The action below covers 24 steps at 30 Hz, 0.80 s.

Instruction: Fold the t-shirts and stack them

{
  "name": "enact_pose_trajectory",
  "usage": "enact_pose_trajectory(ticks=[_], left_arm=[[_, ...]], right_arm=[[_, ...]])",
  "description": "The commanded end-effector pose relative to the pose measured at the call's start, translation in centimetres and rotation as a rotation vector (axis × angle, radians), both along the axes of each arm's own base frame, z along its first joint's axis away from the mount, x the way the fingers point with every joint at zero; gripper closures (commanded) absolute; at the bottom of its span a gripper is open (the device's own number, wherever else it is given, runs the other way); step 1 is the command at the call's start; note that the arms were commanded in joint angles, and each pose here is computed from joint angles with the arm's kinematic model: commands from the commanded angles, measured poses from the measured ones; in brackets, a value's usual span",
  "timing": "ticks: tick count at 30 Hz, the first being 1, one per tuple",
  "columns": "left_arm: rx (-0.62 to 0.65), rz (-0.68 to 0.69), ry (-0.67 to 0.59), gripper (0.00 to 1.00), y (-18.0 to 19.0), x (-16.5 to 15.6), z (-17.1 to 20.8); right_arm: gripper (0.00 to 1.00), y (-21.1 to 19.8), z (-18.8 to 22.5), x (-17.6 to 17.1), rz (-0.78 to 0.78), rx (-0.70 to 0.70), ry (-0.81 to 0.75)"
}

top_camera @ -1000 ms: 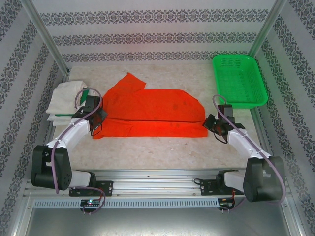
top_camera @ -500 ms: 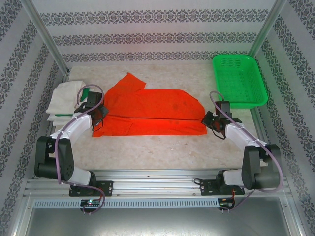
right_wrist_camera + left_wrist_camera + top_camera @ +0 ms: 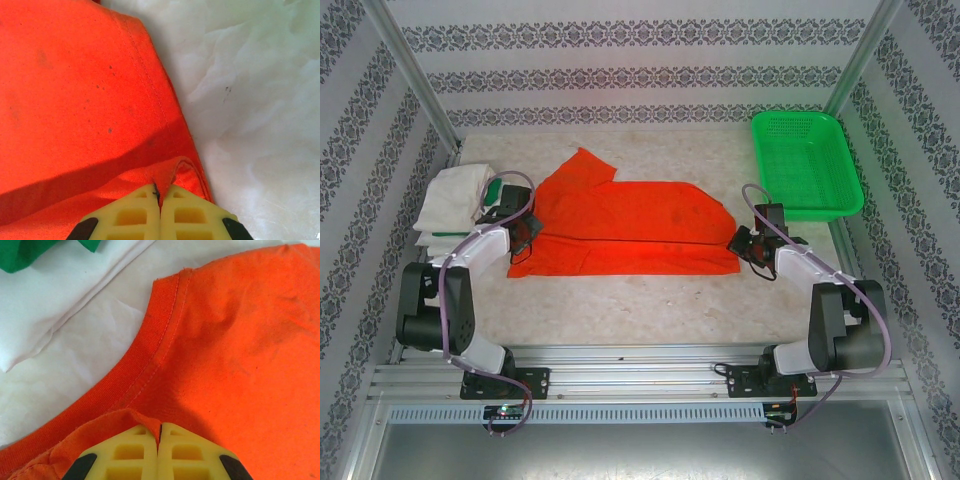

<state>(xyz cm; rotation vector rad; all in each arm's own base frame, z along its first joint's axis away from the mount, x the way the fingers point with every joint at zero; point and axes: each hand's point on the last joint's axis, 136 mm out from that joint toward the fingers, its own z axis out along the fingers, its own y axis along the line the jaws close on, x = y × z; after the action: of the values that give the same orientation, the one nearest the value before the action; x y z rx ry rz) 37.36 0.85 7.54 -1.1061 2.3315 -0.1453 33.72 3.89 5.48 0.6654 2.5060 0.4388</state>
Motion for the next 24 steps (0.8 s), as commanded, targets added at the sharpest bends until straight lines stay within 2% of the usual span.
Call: enact_pose_trajectory(ticks=[1, 24], left_arm=[[0.032, 0.001, -0.050, 1.00, 0.9, 1.8, 1.3], [0.012, -0.024, -0.033, 1.00, 0.7, 3.7, -0.4]], right_arm=[[1.00, -0.2, 0.6, 1.0, -0.007, -0.025, -0.026], [1.00, -0.3, 0.2, 1.0, -0.011, -0.029, -0.015]])
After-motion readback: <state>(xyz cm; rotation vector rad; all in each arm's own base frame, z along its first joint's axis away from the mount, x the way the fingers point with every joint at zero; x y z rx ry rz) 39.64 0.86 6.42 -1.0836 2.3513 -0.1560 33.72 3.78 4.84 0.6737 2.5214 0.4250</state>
